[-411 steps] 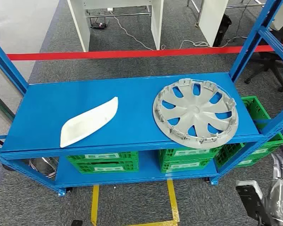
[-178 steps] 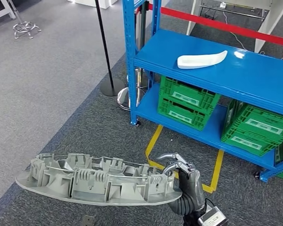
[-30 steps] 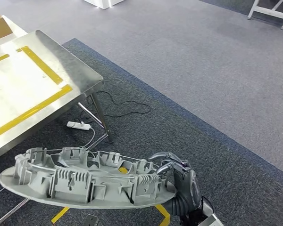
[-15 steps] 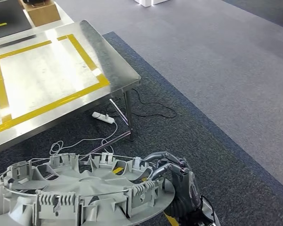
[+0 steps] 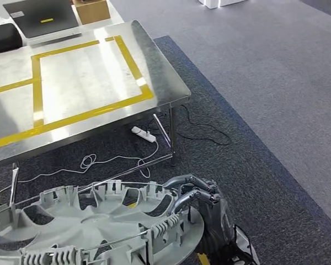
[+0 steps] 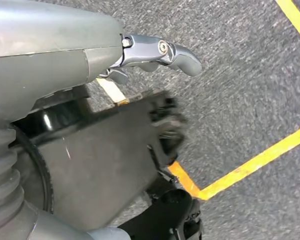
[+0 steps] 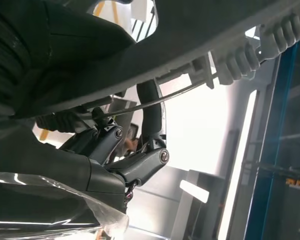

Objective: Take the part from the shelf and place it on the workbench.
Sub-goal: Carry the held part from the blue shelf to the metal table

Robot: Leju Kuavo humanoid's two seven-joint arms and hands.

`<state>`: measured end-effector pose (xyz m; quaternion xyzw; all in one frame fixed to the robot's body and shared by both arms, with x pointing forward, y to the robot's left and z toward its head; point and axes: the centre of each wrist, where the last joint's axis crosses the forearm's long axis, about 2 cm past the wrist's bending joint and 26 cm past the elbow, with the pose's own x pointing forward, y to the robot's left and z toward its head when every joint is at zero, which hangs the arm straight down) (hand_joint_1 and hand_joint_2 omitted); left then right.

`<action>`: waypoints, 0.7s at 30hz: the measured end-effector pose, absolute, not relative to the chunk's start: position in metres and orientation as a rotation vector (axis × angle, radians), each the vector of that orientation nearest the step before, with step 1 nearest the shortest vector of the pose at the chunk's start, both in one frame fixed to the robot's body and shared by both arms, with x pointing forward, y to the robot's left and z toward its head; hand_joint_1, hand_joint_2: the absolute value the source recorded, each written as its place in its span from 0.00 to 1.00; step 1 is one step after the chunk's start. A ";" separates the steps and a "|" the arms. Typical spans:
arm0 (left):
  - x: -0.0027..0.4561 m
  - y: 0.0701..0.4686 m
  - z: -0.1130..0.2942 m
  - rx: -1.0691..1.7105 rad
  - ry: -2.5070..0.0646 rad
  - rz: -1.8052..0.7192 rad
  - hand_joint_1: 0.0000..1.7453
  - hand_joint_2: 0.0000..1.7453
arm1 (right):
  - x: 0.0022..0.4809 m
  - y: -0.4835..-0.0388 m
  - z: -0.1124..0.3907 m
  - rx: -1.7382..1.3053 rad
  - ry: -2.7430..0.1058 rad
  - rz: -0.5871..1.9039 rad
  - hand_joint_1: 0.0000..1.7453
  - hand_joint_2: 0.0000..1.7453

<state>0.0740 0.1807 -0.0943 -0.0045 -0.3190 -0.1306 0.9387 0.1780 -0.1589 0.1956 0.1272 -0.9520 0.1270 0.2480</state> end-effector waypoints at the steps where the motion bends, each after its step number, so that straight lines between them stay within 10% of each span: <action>1: 0.075 0.181 -0.094 -0.008 -0.653 -0.267 0.00 1.00 | 0.178 -0.159 0.197 0.349 -2.599 0.343 1.00 1.00; 21: 0.076 0.180 -0.094 0.003 -0.656 -0.261 0.00 1.00 | 0.186 -0.161 0.205 0.345 -2.631 0.340 1.00 1.00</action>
